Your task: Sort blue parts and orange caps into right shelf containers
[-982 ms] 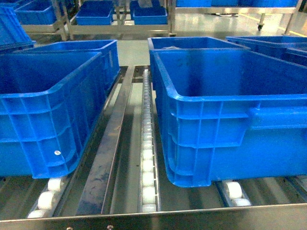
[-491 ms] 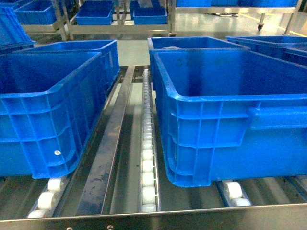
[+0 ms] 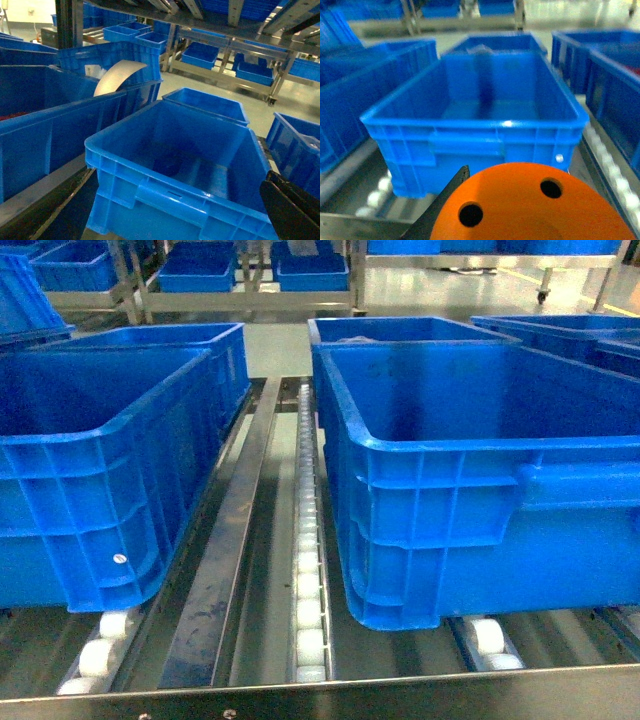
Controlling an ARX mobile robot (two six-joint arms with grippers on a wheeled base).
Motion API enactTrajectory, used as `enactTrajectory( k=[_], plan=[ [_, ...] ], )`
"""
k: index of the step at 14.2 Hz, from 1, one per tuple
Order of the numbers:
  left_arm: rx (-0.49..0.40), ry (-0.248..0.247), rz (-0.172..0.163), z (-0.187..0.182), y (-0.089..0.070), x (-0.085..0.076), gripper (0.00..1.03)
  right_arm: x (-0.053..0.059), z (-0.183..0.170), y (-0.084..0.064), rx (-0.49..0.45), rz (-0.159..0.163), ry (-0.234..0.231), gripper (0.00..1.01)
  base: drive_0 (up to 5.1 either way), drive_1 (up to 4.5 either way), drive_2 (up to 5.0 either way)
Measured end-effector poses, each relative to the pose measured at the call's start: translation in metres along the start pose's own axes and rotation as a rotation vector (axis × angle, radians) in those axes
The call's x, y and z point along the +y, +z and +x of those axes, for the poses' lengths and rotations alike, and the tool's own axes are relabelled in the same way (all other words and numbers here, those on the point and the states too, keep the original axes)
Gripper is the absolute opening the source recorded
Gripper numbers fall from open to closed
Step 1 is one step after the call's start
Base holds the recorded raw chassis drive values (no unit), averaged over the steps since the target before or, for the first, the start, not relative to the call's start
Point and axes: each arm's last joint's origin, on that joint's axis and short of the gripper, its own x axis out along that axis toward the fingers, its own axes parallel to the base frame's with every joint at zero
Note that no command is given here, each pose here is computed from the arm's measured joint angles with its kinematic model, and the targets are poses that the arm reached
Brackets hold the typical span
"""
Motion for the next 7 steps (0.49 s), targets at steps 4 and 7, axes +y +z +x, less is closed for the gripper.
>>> enactTrajectory(
  k=[4,7],
  plan=[
    [0.0,0.003,0.0,0.0,0.0,0.0,0.98,-0.001,0.004,0.003,0.179,0.005,-0.014,0.42,0.0,0.0,0.0],
    [0.0,0.002,0.0,0.0,0.0,0.0,0.98,0.0,0.023,0.013,0.148,-0.019,-0.005,0.42,0.0,0.0,0.0]
  ],
)
